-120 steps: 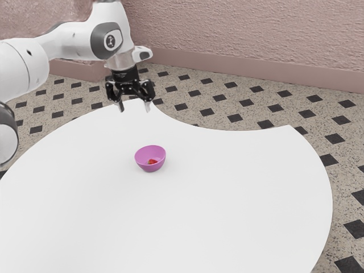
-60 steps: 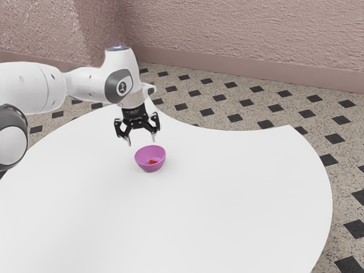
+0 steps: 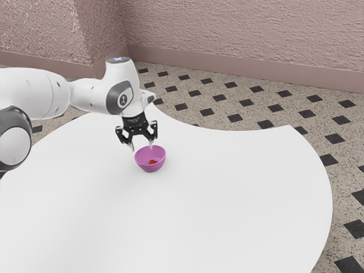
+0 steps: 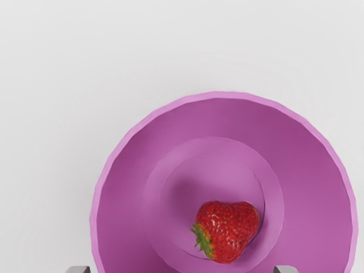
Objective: Take strawberry from the bowl
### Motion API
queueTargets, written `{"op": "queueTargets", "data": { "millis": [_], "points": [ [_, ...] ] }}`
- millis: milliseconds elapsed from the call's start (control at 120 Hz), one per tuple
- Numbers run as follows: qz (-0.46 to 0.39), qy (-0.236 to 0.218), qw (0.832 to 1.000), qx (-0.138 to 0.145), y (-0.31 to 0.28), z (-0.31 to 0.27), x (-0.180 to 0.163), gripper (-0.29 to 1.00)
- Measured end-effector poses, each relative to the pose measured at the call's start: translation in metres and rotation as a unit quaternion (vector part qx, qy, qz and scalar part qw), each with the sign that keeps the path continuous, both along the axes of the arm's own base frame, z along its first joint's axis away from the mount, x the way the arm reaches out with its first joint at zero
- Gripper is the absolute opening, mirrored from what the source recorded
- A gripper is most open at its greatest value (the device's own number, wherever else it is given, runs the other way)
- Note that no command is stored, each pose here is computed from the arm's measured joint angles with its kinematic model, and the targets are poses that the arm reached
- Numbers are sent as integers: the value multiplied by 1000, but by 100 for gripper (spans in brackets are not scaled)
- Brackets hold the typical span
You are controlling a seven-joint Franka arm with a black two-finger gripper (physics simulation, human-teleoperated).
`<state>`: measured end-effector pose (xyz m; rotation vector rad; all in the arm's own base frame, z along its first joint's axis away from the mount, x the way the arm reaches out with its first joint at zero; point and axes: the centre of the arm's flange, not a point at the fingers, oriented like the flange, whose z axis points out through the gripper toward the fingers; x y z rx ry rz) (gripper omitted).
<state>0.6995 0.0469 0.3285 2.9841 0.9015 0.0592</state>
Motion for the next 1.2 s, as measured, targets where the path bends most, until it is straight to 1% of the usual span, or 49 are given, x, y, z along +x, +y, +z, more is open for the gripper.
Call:
{"op": "queueTargets", "data": {
  "millis": [342, 775, 1067, 1200],
  "points": [
    [-59, -11, 998, -6, 0, -33, 9, 39],
    [-115, -18, 993, -9, -10, -58, 16, 36],
    [-135, -17, 991, -8, -13, -65, 17, 33],
    [-140, -16, 990, -8, -13, -67, 17, 29]
  ]
}}
